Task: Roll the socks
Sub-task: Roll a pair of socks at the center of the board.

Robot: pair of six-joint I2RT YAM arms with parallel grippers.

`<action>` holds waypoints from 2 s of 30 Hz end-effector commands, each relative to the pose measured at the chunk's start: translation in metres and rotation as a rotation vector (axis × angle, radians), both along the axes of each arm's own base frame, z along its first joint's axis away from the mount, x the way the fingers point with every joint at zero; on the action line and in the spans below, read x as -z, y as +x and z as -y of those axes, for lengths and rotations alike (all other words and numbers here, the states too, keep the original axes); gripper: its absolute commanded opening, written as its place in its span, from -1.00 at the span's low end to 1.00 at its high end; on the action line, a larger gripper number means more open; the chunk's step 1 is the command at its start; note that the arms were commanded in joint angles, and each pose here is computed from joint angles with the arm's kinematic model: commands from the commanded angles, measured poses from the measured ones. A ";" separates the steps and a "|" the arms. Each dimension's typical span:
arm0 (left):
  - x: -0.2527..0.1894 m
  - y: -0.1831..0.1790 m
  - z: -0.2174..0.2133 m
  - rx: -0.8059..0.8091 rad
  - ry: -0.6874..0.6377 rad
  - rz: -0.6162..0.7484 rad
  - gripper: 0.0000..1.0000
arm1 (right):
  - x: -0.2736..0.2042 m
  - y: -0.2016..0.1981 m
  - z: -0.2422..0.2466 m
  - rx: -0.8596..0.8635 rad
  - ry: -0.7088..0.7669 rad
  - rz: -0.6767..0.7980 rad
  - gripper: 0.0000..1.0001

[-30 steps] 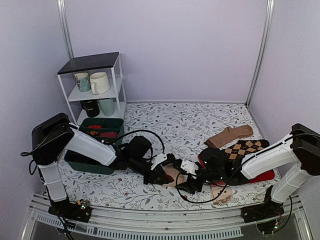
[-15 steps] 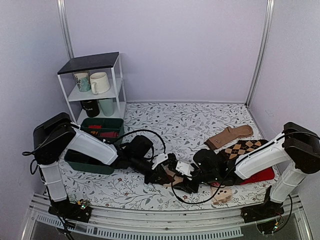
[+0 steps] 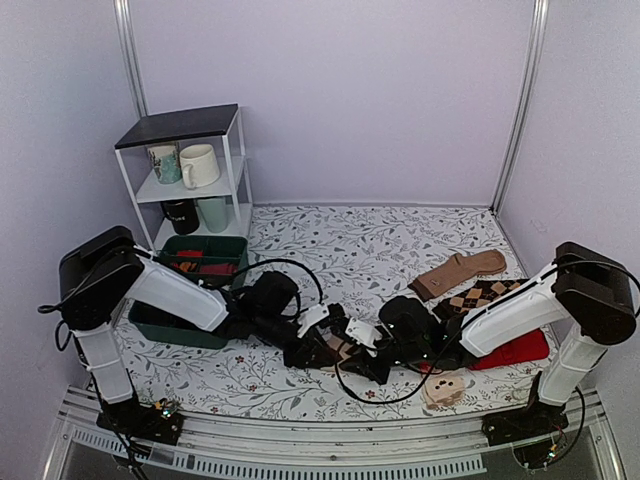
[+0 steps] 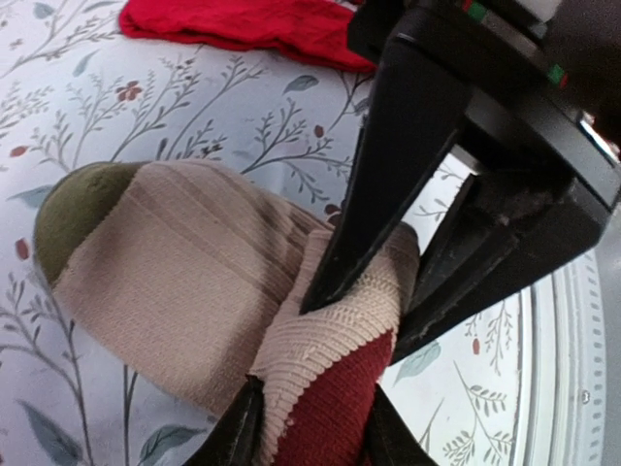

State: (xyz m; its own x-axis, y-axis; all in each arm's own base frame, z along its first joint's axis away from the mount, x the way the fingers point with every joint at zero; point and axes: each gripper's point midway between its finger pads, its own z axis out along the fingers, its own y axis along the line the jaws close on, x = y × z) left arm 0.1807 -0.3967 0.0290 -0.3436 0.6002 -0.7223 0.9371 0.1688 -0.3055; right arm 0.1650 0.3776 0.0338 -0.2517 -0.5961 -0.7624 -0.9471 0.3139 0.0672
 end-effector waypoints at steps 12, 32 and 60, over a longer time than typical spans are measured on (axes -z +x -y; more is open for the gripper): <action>-0.066 -0.015 -0.029 0.041 -0.256 0.381 0.08 | 0.070 -0.041 0.049 0.065 -0.157 -0.507 -0.75; -0.010 -0.008 -0.021 0.025 -0.105 0.415 0.10 | 0.091 -0.056 0.052 0.103 -0.286 -0.872 -0.74; 0.050 -0.039 -0.036 0.082 0.150 0.138 -1.00 | -0.013 0.027 0.013 0.152 -0.006 -0.463 -0.11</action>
State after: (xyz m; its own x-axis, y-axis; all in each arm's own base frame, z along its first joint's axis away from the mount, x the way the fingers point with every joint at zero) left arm 0.1750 -0.3907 0.0345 -0.0708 0.5563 -0.8280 0.9922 0.1247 -0.0011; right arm 0.1714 0.3793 0.0334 -0.6810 -0.5638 -0.4673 -0.7053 0.3333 0.6257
